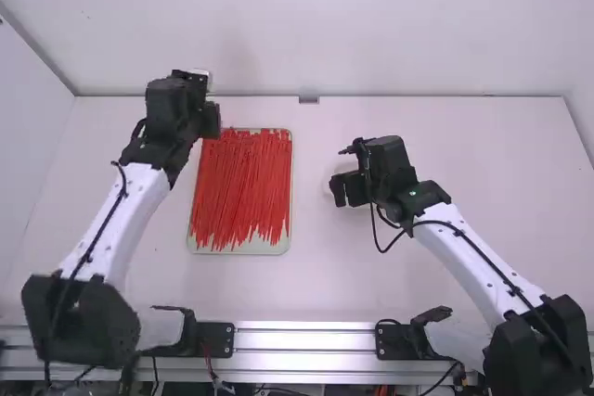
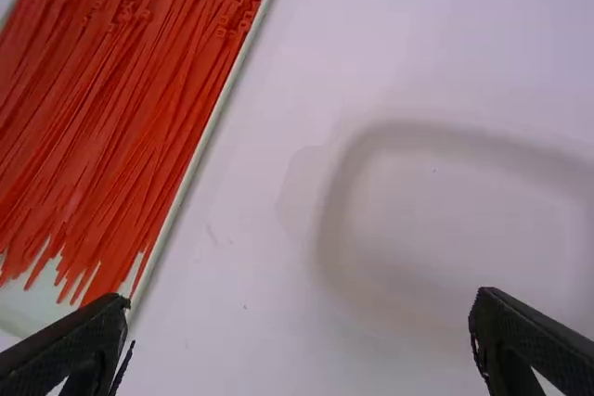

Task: Fasten the cable tie

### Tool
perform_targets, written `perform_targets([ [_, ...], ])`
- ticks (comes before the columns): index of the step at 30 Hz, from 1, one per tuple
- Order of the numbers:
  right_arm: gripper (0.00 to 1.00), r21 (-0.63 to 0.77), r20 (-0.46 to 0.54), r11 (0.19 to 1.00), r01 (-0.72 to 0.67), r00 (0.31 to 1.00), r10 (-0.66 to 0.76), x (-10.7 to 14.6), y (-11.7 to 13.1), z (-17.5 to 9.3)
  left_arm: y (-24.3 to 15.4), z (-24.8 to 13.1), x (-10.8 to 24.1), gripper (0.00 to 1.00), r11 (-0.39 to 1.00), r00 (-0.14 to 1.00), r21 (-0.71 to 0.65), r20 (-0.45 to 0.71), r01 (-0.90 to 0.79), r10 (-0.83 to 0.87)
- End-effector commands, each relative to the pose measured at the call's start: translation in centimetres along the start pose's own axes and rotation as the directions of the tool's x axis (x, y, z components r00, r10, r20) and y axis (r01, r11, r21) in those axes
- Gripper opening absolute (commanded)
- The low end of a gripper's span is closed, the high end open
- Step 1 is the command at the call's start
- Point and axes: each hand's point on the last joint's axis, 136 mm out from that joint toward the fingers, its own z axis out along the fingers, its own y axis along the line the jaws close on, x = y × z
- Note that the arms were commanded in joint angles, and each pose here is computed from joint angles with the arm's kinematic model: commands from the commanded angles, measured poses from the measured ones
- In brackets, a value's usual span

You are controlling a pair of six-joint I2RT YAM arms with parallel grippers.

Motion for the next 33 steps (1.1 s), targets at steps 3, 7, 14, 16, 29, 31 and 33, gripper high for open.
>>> perform_targets([
  [3, 0.98, -0.026, 0.004, 1.000, 0.001, 1.000, -0.001, -0.2, 0.5, 0.2, -0.7, -3.3, 1.0, 0.02, 1.000, 0.997, 0.013, 0.079, 0.027, -0.028],
  [7, 0.98, -0.058, 0.022, 0.998, 0.007, 1.000, -0.006, -0.6, 1.1, 0.1, -0.5, -4.9, 1.7, 0.02, 0.996, 0.984, 0.015, 0.149, 0.092, -0.094],
  [14, 0.98, -0.146, 0.065, 0.989, 0.030, 0.998, -0.021, -1.7, 2.7, -0.1, -3.7, -5.6, 2.5, 0.02, 0.973, 0.971, 0.204, 0.187, 0.113, -0.151],
  [16, 0.98, -0.178, 0.086, 0.983, 0.040, 0.996, -0.025, -2.2, 3.3, -0.2, -4.3, -5.6, 2.3, 0.02, 0.959, 0.965, 0.253, 0.189, 0.130, -0.181],
  [29, 0.98, -0.431, 0.281, 0.882, 0.188, 0.958, -0.067, -6.1, 8.4, -2.7, -9.4, -4.6, -0.6, 0.02, 0.862, 0.925, 0.480, 0.231, 0.163, -0.303],
  [31, 0.98, -0.451, 0.310, 0.873, 0.187, 0.950, -0.043, -7.0, 8.8, -3.1, -10.8, -4.8, -1.3, 0.02, 0.844, 0.918, 0.518, 0.252, 0.140, -0.307],
  [33, 0.98, -0.460, 0.331, 0.866, 0.196, 0.943, -0.037, -7.5, 9.0, -3.4, -12.2, -5.1, -1.6, 0.02, 0.827, 0.915, 0.551, 0.265, 0.114, -0.303],
])
